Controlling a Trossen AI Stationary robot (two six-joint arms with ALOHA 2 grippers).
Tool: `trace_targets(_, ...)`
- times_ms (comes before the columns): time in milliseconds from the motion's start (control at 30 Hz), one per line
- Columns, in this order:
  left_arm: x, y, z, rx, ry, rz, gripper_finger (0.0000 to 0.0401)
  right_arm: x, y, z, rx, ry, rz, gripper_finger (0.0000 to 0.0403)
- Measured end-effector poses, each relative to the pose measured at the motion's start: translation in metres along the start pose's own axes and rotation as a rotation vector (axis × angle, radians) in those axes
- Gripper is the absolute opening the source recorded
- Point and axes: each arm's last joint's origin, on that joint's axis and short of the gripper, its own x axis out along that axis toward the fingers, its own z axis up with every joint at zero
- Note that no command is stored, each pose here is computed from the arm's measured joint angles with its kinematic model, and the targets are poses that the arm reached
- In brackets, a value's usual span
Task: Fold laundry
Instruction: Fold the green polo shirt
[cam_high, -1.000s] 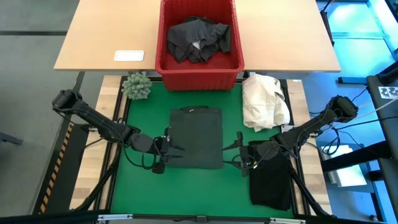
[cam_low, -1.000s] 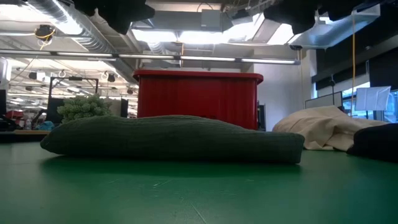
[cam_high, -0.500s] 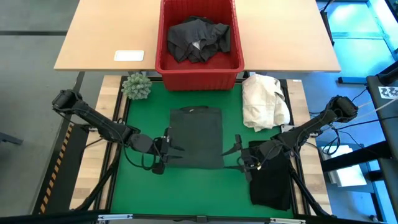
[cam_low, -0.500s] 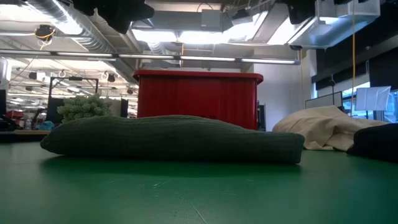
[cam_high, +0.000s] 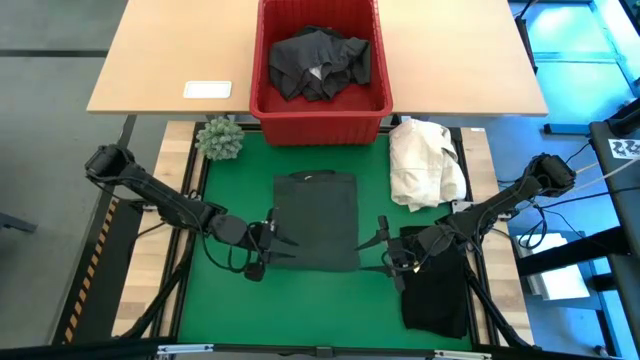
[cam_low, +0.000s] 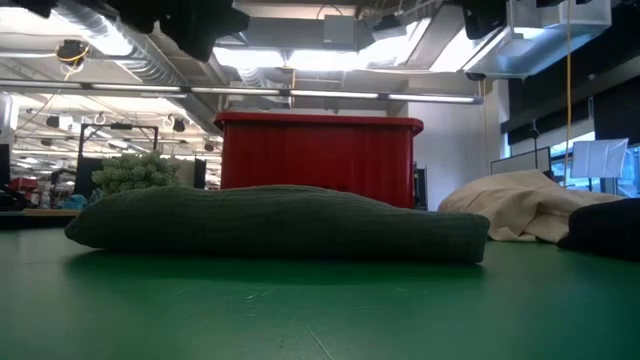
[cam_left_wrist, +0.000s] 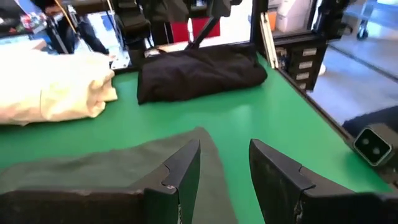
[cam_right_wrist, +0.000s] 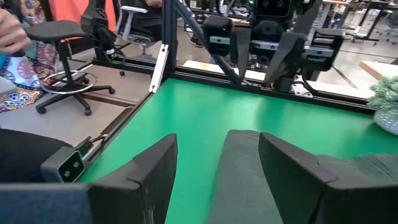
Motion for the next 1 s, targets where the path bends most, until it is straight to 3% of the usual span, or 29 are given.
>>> trace_targets(333, -0.008, 0.002, -0.019, -0.032, -0.01, -0.004, 0.0131, 0.0, 0.0, -0.001, -0.014, 0.007, 0.005, 0.0225)
trace_targets(1000, -0.008, 0.003, -0.021, -0.084, -0.002, 0.015, 0.0131, -0.005, -0.006, -0.01, -0.042, 0.044, -0.011, 0.0225)
